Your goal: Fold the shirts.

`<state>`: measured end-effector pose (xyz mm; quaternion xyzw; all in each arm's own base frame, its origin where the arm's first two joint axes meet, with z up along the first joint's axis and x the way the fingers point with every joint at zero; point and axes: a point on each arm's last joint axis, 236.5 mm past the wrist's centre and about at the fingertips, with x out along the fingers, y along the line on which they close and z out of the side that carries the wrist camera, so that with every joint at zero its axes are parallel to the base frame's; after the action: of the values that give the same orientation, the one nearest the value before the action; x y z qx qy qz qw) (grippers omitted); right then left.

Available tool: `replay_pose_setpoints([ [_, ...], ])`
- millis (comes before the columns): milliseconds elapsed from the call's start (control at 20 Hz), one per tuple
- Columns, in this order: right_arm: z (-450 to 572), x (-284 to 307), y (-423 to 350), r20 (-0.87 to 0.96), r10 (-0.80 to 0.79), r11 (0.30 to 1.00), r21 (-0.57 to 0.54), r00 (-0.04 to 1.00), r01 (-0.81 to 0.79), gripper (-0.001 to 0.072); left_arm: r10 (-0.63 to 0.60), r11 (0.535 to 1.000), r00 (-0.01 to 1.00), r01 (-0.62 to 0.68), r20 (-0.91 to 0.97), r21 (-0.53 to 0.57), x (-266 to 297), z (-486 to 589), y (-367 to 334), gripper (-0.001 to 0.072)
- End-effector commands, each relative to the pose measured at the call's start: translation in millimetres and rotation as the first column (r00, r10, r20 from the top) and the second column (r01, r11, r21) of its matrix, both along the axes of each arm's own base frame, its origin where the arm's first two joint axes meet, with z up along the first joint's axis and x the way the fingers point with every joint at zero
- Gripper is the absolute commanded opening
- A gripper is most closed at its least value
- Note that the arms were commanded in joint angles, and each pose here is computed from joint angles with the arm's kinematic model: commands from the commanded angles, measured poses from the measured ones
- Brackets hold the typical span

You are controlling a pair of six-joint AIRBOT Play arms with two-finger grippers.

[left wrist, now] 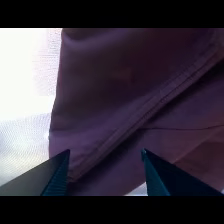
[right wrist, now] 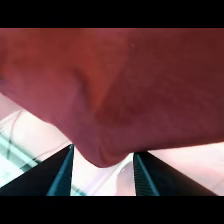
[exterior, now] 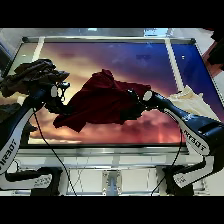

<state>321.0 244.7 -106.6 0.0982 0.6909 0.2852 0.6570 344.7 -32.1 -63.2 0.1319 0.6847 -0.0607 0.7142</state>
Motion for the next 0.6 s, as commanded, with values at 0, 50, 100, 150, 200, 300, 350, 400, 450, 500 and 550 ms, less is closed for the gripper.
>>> replay_pose_setpoints([
  [0,-3,-4,-2,-0.009,0.007,1.0,-0.009,1.0,-0.007,0.0432,0.003,1.0,1.0,-0.003,-0.001,-0.005,0,0,-1,0.0515],
  [50,-2,0,1,-0.001,-0.008,1.0,0.004,1.0,0.008,0.0317,0.003,1.0,1.0,-0.003,0.0,-0.005,0,0,-1,0.0515],
  [100,-1,4,4,0.012,-0.026,1.0,0.015,1.0,0.026,0.0228,0.004,1.0,1.0,-0.004,0.004,-0.006,1,0,-1,0.0514],
  [150,-1,10,5,0.029,-0.042,0.999,0.02,0.999,0.042,0.0203,0.005,1.0,1.0,-0.005,0.012,-0.007,3,-1,-1,0.0515],
  [200,-1,15,5,0.046,-0.053,0.998,0.02,0.998,0.052,0.0189,0.003,1.0,1.0,-0.003,0.024,-0.009,5,-2,-2,0.0514],
  [300,-1,23,5,0.079,-0.07,0.997,0.021,0.994,0.069,0.0038,-0.004,1.0,0.999,0.004,0.043,-0.008,7,-8,-1,0.0513],
  [350,-1,26,4,0.088,-0.075,0.997,0.021,0.993,0.074,0.0038,-0.007,1.0,0.999,0.007,0.042,-0.007,6,-14,-1,0.0514],
  [400,-1,27,4,0.092,-0.077,0.997,0.02,0.993,0.076,0.0038,-0.012,1.0,0.999,0.012,0.033,0.002,3,-20,1,0.0514],
  [450,-1,27,4,0.092,-0.077,0.997,0.02,0.993,0.075,0.0037,-0.026,0.999,0.999,0.025,0.023,0.031,1,-24,8,0.0513],
  [500,-2,26,4,0.089,-0.075,0.997,0.02,0.993,0.073,0.0037,-0.043,0.997,0.999,0.042,0.015,0.065,0,-27,16,0.0514],
  [550,-2,26,3,0.089,-0.071,0.997,0.017,0.993,0.07,0.0038,-0.056,0.994,0.998,0.055,0.018,0.09,2,-27,21,0.0513],
])
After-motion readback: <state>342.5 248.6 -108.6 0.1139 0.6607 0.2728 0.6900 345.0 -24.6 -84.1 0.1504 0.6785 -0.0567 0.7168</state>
